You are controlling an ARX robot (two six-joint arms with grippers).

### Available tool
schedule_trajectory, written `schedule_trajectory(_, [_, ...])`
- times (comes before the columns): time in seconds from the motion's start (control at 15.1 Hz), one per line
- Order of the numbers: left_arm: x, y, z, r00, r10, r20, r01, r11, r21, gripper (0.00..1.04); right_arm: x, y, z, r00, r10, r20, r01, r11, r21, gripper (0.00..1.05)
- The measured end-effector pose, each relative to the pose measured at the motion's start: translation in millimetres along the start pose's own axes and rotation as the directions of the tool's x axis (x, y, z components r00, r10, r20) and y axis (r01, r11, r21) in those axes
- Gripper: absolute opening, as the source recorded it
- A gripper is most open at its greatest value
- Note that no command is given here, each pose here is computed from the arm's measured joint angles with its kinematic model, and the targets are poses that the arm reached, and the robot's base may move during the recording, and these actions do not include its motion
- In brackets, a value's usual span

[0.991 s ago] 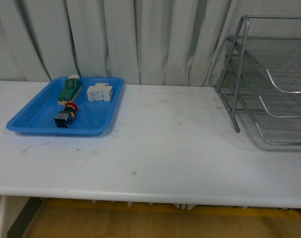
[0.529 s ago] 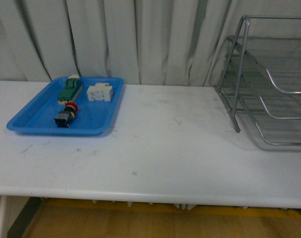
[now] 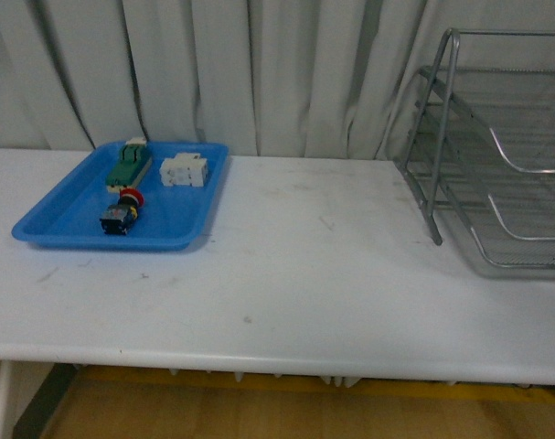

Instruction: Place button on rack with both arms

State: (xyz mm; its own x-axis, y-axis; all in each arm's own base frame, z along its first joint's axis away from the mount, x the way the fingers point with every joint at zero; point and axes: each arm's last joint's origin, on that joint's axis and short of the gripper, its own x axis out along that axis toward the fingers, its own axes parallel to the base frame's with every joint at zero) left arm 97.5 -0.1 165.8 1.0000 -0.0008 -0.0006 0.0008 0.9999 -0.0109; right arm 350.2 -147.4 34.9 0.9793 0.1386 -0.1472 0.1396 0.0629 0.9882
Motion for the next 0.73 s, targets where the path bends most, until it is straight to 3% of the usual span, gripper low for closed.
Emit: schedule_trajectory(0.73, [0.0, 0.0, 0.0, 1.000, 0.000, 0.000, 0.000, 1.000, 0.000, 0.98, -40.7, -5.3, -16.4, 0.997, -0.075, 0.017, 0.073, 0.994, 0.080, 0.05])
